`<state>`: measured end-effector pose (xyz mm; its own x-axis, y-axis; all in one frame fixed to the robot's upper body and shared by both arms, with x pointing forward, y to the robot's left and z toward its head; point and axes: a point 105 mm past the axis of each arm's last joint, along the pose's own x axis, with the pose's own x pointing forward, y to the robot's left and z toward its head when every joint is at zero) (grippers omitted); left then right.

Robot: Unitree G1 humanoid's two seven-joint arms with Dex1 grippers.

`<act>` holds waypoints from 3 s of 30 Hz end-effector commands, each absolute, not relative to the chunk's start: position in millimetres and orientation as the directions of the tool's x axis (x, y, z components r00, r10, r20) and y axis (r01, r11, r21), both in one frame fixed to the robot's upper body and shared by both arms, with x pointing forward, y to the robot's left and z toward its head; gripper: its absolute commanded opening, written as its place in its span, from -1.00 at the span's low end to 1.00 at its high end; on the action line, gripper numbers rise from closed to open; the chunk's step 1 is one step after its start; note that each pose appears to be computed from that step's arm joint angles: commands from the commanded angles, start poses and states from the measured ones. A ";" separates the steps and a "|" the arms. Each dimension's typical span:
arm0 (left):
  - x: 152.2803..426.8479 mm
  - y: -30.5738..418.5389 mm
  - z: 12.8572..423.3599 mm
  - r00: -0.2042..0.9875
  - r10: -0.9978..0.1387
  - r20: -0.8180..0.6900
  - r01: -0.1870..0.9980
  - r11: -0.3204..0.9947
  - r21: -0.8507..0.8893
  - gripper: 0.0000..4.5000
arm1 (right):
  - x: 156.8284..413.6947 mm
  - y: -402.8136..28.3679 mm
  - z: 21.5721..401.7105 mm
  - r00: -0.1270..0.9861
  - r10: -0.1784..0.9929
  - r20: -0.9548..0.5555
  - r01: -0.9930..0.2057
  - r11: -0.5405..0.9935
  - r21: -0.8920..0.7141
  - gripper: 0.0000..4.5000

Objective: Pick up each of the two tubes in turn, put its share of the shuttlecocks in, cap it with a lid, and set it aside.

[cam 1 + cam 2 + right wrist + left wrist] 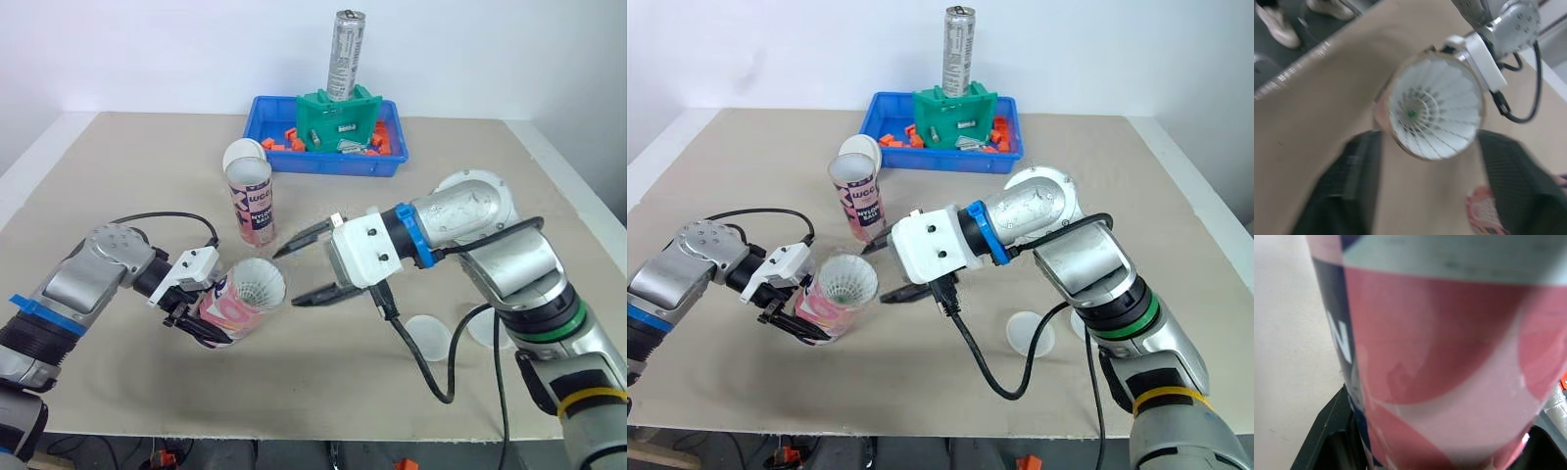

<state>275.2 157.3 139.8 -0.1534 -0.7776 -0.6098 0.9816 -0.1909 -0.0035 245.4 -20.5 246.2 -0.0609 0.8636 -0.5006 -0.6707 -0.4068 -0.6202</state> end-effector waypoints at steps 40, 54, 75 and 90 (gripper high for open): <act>277.7 153.3 150.4 -0.117 -0.802 -0.586 0.982 -0.181 0.052 0.23 | 261.5 65.8 218.7 -0.265 0.668 -0.695 -0.878 -0.466 -0.113 -0.99; 274.0 150.5 149.2 -0.117 -0.810 -0.574 0.982 -0.179 0.052 0.23 | 269.1 7.5 271.3 -0.271 0.734 -0.623 -0.897 -0.427 -0.113 -0.99; 283.8 63.1 160.9 -0.122 -0.986 -0.117 0.964 -0.146 0.223 0.23 | 273.5 -175.2 226.8 0.181 0.650 -0.738 -0.974 0.013 -0.228 0.39; 293.5 38.3 131.5 -0.107 -0.990 -0.095 0.954 -0.129 0.270 0.23 | 292.3 -199.7 149.6 0.232 0.435 -0.870 -0.973 0.097 -0.211 0.61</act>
